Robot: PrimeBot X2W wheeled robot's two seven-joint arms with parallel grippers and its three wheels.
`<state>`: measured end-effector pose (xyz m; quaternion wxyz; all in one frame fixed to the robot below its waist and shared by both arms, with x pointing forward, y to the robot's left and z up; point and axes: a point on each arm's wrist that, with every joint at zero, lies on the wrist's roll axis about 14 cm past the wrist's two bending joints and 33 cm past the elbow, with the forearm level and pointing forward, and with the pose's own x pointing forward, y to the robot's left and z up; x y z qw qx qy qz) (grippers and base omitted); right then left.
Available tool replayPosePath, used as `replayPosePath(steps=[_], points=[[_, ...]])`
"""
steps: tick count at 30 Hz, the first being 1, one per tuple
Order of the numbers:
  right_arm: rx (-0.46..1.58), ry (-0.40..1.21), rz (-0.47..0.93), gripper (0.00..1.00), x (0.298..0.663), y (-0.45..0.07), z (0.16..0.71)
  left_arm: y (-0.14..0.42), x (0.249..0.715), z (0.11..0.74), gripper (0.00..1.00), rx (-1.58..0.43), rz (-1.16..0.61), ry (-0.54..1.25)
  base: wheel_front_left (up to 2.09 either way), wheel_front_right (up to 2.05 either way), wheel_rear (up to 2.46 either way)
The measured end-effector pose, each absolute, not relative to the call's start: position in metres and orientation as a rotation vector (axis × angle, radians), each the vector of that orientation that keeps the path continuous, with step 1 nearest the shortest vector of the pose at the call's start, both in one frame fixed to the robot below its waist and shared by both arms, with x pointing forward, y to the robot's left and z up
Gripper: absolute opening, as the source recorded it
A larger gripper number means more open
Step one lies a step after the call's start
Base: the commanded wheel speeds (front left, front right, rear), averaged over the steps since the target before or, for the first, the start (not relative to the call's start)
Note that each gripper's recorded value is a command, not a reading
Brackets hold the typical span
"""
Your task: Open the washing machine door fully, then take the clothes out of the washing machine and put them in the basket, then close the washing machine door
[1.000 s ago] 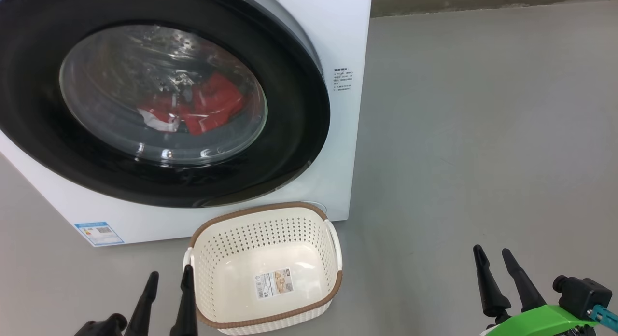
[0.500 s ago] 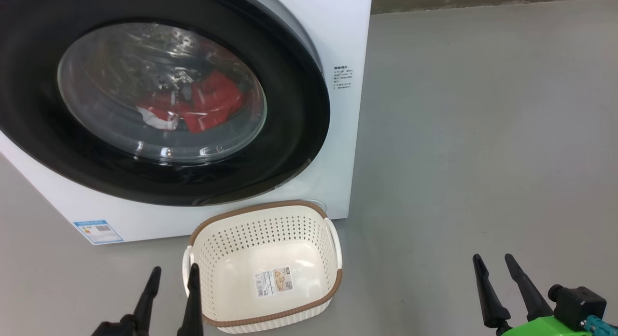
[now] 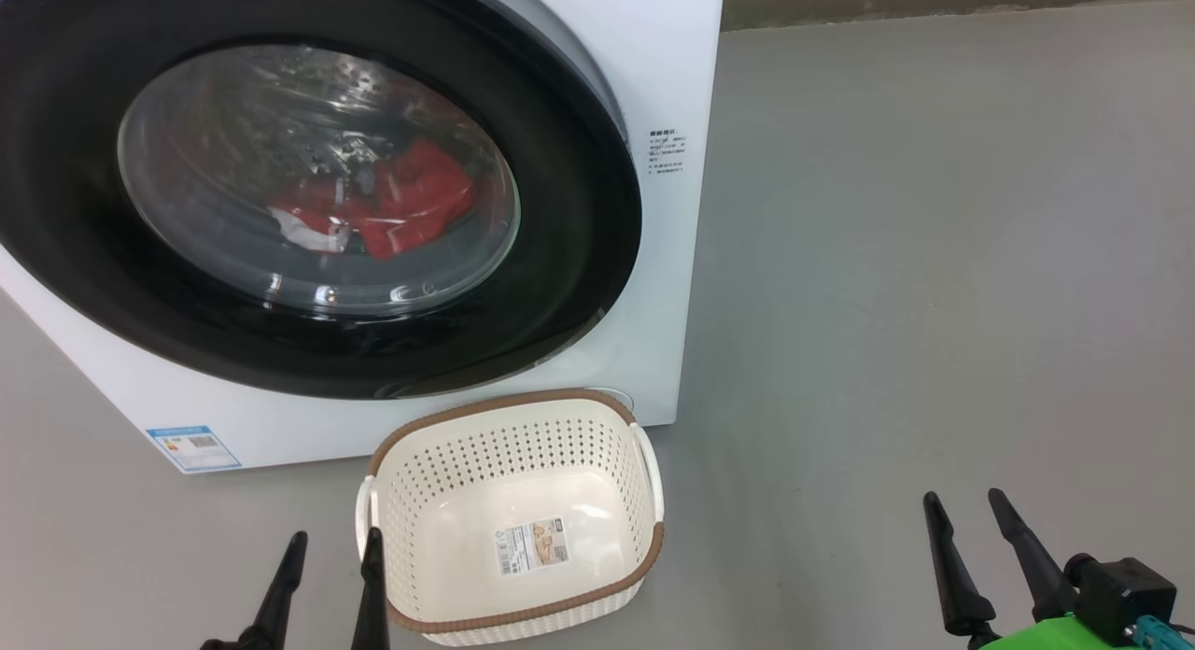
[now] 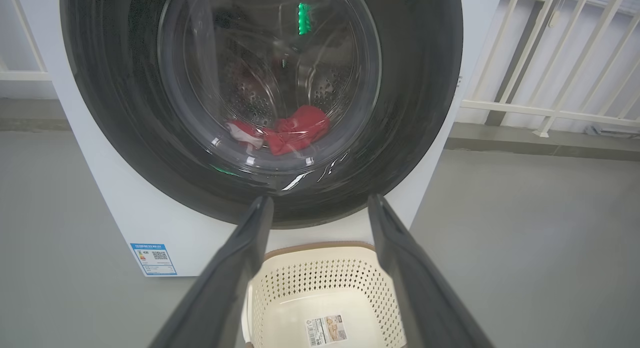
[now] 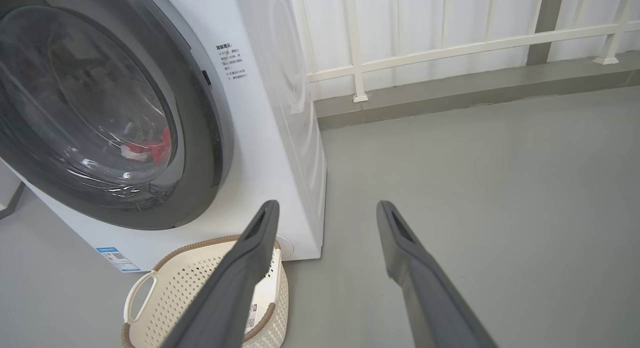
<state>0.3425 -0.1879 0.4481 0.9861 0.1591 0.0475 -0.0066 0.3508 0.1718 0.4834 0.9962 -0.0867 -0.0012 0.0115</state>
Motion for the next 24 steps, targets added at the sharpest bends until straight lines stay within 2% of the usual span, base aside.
replayPosePath(steps=[13,14,15,16,20,24], points=[[0.314,0.102,-0.029,1.00,0.337,-0.193,0.446,0.172,0.350,0.480,1.00,-0.193,0.018,0.009,0.00,0.00,0.00],[0.314,0.097,-0.027,0.69,0.337,-0.192,0.447,0.172,0.350,0.480,1.00,-0.193,0.018,0.009,0.00,0.00,0.00],[0.315,0.089,-0.024,0.18,0.338,-0.192,0.450,0.172,0.350,0.480,1.00,-0.193,0.017,0.008,0.00,0.00,0.00],[0.323,0.078,-0.024,0.00,0.339,-0.191,0.453,0.172,0.350,0.480,1.00,-0.193,0.018,0.008,0.00,0.00,0.00],[0.398,0.041,-0.020,0.00,0.345,-0.187,0.463,0.171,0.351,0.479,1.00,-0.193,0.015,0.011,0.00,0.00,0.00],[0.504,-0.075,0.006,0.00,0.374,-0.181,0.500,0.169,0.353,0.477,1.00,-0.195,0.008,0.017,0.00,0.00,0.00]])
